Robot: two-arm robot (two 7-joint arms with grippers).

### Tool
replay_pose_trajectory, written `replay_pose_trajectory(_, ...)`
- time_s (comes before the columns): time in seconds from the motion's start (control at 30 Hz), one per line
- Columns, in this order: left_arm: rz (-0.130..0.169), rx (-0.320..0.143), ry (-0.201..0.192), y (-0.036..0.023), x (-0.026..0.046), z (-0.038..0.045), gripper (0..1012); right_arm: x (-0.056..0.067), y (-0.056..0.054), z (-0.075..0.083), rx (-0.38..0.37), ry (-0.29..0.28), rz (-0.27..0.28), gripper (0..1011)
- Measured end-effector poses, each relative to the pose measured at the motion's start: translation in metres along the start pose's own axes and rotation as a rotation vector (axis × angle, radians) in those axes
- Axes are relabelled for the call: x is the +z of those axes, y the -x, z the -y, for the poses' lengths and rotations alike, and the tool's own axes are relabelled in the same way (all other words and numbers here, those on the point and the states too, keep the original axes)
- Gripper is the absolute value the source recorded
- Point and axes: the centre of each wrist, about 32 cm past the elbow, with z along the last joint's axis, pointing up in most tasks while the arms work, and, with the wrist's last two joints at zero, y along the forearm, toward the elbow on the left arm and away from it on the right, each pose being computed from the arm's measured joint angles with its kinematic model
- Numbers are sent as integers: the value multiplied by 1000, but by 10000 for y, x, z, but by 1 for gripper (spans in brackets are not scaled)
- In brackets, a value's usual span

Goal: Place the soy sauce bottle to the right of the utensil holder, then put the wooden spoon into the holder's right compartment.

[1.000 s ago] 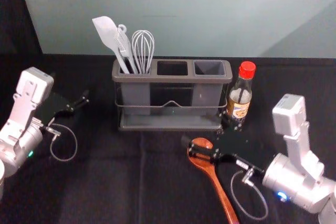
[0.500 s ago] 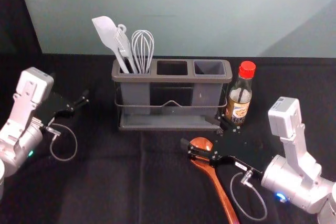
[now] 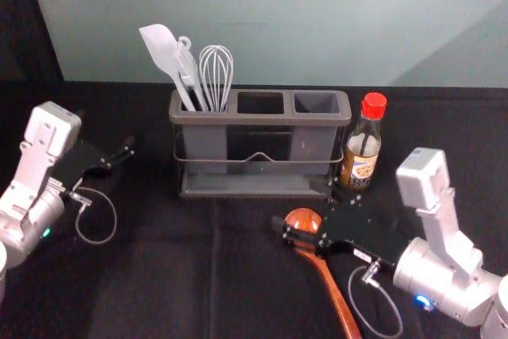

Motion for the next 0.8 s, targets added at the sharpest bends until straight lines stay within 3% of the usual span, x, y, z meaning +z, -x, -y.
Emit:
replay_pose_trajectory(0.13,0,0,0,0,0,0,1005,31,50,13,-5,64,6,1002)
replay_pose_trajectory(0.23,0,0,0,0,0,0,1005,97,94,33,-17,149,-2,1000)
replay_pose_trajectory(0.27,0,0,0,0,0,0,1005,97,94,33,-17,149,-2,1000)
replay_pose_trajectory(0.37,0,0,0,0,0,0,1005,228,114,51,-35,274,-49,1000)
replay_pose_trajectory(0.47,0,0,0,0,0,0,1005,308,114,57,-50,334,-84,1000)
replay_pose_trajectory(0.57,0,0,0,0,0,0,1005,446,119,49,-119,409,-124,1000)
replay_pose_trajectory(0.8,0,0,0,0,0,0,1005,599,179,-44,-265,458,-172,1000)
